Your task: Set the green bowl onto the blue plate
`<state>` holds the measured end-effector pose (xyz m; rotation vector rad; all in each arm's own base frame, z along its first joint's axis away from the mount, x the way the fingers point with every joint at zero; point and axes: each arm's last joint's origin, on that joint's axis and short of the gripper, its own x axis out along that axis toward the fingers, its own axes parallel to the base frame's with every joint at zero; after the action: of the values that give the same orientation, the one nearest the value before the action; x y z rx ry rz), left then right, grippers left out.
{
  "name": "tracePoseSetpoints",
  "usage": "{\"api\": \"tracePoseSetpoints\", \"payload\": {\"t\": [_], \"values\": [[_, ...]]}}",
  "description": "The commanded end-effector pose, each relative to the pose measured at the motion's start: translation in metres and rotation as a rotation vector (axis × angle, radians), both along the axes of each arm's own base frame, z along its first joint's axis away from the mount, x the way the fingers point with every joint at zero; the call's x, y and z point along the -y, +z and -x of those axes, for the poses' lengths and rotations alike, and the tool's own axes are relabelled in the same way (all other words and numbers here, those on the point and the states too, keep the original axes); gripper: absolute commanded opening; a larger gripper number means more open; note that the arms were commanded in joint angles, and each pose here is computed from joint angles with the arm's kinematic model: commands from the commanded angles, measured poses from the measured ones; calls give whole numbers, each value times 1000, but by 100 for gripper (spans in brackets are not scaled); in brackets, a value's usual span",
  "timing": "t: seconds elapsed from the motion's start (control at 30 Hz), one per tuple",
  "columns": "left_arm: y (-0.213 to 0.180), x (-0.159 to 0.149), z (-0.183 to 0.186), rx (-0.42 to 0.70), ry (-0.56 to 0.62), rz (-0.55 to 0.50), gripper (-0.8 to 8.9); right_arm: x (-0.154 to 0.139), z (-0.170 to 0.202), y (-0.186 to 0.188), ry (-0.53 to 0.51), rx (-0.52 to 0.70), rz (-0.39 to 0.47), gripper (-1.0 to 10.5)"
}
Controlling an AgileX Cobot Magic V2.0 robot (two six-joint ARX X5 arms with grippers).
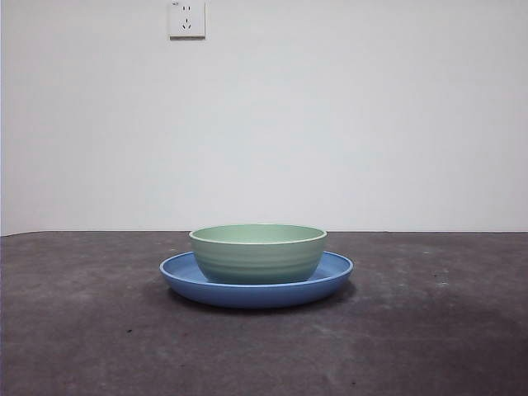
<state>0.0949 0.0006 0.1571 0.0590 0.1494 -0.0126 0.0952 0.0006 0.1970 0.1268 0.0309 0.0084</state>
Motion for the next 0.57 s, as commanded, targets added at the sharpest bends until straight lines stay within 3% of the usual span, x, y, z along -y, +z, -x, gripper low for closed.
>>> {"api": "tracePoseSetpoints", "payload": {"t": [0.03,0.17,0.33,0.57], "values": [[-6,0,-1,-5,8,2,15,0,0,-15,-10,0,3,13],[-6,0,-1,-5,8,2,15,0,-2,-36,-7,-28,-24,13],[-6,0,-1,-5,8,2,15,0,-1,-48,-12,-146,-13,13],[-6,0,-1,-5,8,2,15,0,-1,-46,-6,-128,-22,13]]}}
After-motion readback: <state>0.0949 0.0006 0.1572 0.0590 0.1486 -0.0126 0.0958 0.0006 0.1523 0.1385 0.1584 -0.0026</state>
